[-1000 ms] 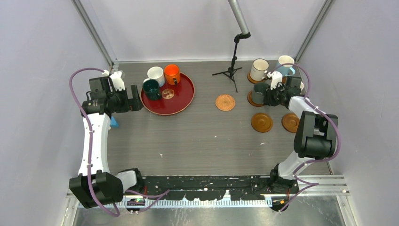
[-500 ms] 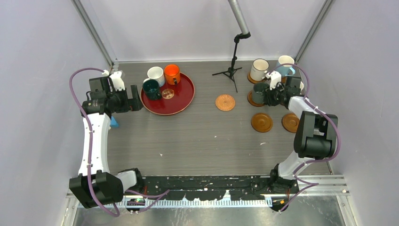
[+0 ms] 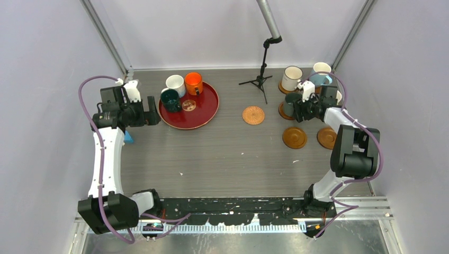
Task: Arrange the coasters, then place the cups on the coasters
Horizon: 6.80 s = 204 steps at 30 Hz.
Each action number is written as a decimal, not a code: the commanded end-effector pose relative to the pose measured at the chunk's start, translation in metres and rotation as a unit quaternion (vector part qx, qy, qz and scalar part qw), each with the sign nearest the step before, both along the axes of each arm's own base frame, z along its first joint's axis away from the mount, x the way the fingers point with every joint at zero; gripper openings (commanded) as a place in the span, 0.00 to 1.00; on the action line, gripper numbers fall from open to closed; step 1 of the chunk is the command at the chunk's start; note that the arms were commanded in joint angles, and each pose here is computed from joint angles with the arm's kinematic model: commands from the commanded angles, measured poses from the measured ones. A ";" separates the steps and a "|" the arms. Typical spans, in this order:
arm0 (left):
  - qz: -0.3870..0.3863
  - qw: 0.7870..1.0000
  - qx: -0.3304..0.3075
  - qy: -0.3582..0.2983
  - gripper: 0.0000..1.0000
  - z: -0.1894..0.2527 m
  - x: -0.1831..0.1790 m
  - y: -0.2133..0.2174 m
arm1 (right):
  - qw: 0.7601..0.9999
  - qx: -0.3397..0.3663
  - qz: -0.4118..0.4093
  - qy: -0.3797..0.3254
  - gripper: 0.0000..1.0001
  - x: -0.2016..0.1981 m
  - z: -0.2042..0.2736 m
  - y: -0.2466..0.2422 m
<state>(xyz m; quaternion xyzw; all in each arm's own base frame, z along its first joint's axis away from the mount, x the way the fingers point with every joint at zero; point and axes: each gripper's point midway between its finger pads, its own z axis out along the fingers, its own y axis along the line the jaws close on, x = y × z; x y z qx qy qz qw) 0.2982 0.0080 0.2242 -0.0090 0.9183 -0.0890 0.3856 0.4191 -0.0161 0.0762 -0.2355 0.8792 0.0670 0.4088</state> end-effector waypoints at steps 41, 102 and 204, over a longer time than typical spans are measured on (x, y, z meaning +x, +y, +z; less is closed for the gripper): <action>0.012 0.999 0.020 0.046 0.55 -0.106 0.160 0.056 | 0.995 0.102 -0.003 0.023 0.61 0.122 0.035 0.356; -0.074 0.988 0.051 0.127 0.59 -0.118 -0.001 -0.005 | 0.994 0.034 0.013 0.107 0.55 -0.054 0.050 0.306; -0.023 0.998 0.043 -0.045 1.00 -0.020 -0.018 -0.007 | 0.995 0.012 -0.081 0.051 0.00 -0.154 0.085 -0.130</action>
